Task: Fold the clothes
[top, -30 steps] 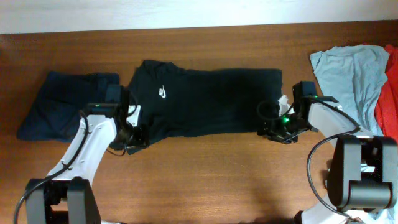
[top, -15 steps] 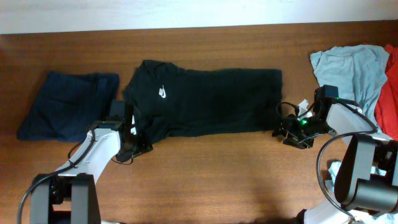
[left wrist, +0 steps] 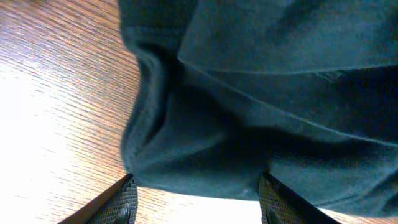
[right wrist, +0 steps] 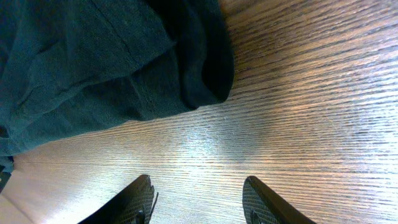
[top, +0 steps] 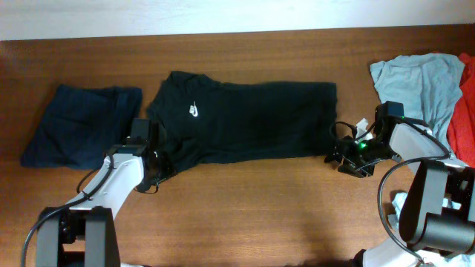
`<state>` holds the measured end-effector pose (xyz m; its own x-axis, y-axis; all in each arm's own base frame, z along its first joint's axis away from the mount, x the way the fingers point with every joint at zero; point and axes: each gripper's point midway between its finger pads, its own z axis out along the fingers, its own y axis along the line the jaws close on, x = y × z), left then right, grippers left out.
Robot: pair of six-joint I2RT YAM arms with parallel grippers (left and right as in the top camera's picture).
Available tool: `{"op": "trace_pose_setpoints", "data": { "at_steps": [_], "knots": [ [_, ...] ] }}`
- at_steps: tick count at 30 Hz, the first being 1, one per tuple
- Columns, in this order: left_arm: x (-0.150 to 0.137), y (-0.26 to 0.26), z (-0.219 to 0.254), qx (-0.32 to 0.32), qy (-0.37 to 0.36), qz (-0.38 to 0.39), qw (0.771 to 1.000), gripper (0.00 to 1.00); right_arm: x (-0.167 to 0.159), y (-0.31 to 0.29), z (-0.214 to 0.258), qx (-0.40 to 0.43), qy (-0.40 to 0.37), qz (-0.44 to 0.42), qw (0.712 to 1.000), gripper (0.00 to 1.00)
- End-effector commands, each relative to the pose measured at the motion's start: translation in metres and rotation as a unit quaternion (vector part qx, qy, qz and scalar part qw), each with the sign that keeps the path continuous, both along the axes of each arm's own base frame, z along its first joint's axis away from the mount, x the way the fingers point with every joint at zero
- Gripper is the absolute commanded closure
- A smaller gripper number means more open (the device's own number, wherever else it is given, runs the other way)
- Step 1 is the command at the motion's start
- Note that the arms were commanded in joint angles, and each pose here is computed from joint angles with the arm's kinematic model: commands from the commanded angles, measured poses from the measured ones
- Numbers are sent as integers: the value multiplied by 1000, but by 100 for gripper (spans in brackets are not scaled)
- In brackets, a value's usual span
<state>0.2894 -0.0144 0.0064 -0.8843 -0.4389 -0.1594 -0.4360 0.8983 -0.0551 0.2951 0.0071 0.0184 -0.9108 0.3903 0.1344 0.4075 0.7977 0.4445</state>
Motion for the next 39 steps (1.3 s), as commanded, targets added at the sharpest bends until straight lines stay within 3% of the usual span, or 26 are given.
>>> {"op": "trace_pose_setpoints", "data": {
  "at_steps": [1,10,13,21,24,27,29,35,39],
  "knots": [
    [0,13,2,28,-7,23,999,38,0,-1,6,-5,-11,6,1000,48],
    [3,33,3,36,-14,54,998,38,-3,0,6,-4,-6,7,1000,48],
    [0,38,2,33,-9,76,997,34,-3,0,6,-4,-7,8,1000,48],
    [-8,28,-15,-1,1,76,997,35,-2,0,6,-4,-8,10,1000,48],
    [-12,28,-25,1,17,72,997,54,-3,0,6,-4,-7,10,1000,48],
    [-14,28,-28,1,23,72,997,86,-5,0,6,-3,-3,9,1000,47],
    [-12,29,-27,2,21,68,997,97,-8,1,6,-1,5,7,1000,41],
    [-13,45,-22,2,25,88,996,100,-16,0,-2,-4,38,-32,999,32],
    [-15,49,-22,-1,28,80,996,99,-3,-2,-13,-8,18,-77,997,28]
  ]
}}
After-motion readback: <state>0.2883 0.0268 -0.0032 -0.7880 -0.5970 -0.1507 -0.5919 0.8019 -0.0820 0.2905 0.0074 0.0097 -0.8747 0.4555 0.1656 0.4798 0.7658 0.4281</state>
